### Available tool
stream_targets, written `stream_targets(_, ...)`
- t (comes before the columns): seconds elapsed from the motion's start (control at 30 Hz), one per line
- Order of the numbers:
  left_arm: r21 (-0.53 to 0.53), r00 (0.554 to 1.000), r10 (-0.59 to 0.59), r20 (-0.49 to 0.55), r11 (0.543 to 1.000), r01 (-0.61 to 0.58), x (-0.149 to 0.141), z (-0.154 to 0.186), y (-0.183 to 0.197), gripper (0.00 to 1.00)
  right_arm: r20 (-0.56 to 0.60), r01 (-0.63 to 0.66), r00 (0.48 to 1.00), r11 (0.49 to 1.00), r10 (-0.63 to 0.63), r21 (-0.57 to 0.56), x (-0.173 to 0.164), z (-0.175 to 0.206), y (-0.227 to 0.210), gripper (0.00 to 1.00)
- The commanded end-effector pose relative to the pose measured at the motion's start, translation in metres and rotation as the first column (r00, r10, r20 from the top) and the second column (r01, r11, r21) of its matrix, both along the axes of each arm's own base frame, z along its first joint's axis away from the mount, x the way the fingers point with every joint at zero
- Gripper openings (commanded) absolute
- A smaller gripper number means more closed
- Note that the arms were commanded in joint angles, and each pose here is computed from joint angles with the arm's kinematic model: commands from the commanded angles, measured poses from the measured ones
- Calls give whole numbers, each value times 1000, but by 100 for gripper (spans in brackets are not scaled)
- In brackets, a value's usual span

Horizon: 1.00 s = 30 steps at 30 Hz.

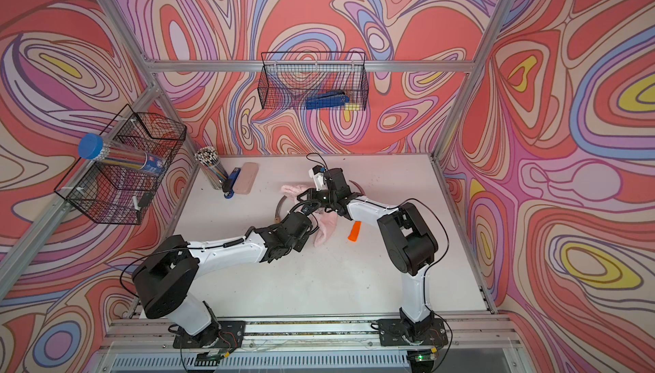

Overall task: Wipe small sickles with rags
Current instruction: Wipe the small sickle.

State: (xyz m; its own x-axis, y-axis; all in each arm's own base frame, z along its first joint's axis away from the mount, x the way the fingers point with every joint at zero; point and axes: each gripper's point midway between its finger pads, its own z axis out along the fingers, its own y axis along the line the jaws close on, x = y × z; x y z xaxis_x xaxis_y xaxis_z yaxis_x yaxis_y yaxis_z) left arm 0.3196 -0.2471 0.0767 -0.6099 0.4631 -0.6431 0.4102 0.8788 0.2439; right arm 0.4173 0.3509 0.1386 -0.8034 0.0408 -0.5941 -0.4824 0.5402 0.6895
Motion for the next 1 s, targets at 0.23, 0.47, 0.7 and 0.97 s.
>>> stream_targets(0.23,-111,992,90,85,991,-80,15,32,3,0,-35,-66,997,997,64,-51,-45,-10,16,0)
stream_targets(0.47,-152,993,110,38,983,-103,16,29,9,0,198,299,946,924,-255,-238,-7,35,-58,0)
stream_targets(0.7,-184,995,94,47,979,-83,11,37,10,0,189,154,975,968,-116,-199,-33,28,-22,0)
stream_targets(0.97,-194,991,113,68,976,-98,13,42,14,0,123,12,992,981,12,-193,-74,-7,25,0)
